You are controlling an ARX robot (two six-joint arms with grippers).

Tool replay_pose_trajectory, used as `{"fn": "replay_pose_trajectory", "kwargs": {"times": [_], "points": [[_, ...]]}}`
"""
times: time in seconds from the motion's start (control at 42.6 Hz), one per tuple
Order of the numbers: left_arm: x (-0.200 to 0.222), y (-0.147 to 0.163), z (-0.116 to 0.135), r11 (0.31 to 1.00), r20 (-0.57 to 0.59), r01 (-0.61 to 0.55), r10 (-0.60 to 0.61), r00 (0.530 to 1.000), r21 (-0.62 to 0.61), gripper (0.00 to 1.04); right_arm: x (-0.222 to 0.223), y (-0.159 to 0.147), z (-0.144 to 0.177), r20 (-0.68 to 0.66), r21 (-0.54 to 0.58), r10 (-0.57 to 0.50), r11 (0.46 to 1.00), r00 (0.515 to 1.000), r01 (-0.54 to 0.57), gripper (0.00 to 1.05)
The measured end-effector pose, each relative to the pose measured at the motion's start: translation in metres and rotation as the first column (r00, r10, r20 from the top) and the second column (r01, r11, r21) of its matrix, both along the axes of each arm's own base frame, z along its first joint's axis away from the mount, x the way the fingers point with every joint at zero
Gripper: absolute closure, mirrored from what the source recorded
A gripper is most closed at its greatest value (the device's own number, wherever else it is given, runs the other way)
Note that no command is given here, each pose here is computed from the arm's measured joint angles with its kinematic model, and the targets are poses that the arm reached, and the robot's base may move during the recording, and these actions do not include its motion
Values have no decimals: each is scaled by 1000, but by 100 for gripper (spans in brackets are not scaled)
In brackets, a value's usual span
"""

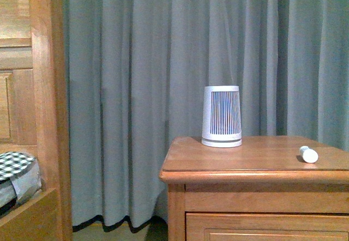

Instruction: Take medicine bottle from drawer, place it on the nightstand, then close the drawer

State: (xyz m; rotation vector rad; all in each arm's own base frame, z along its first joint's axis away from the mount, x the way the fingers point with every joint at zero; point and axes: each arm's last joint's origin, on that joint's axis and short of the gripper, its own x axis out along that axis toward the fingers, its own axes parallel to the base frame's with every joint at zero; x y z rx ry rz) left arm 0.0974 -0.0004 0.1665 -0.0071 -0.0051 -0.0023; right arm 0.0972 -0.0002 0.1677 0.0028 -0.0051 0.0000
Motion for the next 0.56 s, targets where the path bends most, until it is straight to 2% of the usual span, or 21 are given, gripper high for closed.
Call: {"fn": "replay_pose_trajectory", "kwargs": {"times": [0.047,0.564], "points": [[0,0,0,1000,0,0,0,1000,0,7,0,0,0,0,0,0,1000,1000,0,5],[0,0,0,1000,0,0,0,1000,0,7,0,0,0,0,0,0,1000,1000,0,7]]}}
